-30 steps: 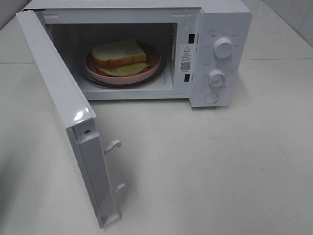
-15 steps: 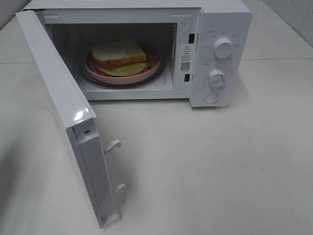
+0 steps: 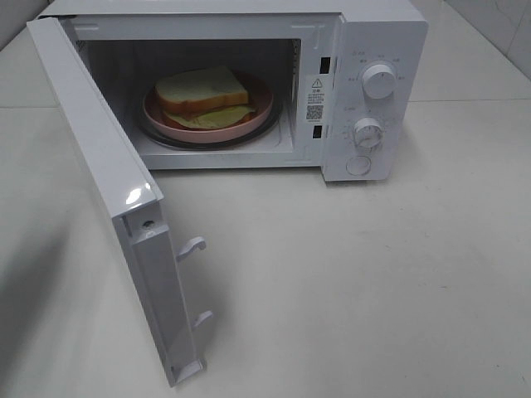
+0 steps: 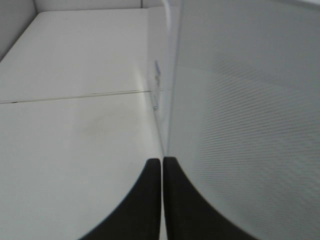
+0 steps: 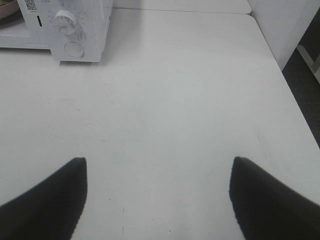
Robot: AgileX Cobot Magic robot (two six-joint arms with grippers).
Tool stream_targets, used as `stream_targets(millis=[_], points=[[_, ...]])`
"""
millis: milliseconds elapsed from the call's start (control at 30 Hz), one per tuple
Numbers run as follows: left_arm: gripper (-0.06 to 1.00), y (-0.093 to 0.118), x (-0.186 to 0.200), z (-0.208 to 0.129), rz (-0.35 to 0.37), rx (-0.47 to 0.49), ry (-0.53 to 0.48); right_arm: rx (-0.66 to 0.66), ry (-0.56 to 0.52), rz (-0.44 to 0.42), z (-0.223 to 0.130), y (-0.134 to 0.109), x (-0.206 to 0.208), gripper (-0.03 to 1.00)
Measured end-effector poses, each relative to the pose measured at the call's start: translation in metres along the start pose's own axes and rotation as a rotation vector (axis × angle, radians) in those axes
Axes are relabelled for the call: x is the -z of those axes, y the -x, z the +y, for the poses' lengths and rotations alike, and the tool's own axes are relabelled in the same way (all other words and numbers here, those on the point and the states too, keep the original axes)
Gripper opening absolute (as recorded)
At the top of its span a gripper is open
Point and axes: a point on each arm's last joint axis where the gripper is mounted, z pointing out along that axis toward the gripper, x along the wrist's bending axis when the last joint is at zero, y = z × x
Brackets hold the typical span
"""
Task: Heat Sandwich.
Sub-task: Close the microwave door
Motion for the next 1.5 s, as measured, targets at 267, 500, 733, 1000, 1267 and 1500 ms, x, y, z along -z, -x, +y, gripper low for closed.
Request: stream_targets(millis=[267,500,733,1000,1267,1500], points=[[0.0,0.023,-0.015,-0.004,-0.112,-0.04,-0.012,0.0,0.0,0.0,0.0,0.0,0.0,0.76],[0.0,0.044,-0.028,-0.008,-0.2,-0.057,-0.019,0.0,0.0,0.0,0.0,0.0,0.0,0.76],[0.0,0.055,-0.033,-0.014,-0.24,-0.061,-0.026,0.0,0.0,0.0,0.0,0.0,0.0,0.76],[0.0,0.068,-0.039,-0.006,-0.282,-0.065,0.011,0.0,0.0,0.0,0.0,0.0,0.0,0.76],[0.0,0.088,-0.052,-0.004,-0.315,-0.047,0.014,0.0,0.0,0.0,0.0,0.0,0.0,0.76],[0.0,0.107,-0.064,-0.001,-0.348,-0.036,0.027,0.0,0.0,0.0,0.0,0.0,0.0,0.76]])
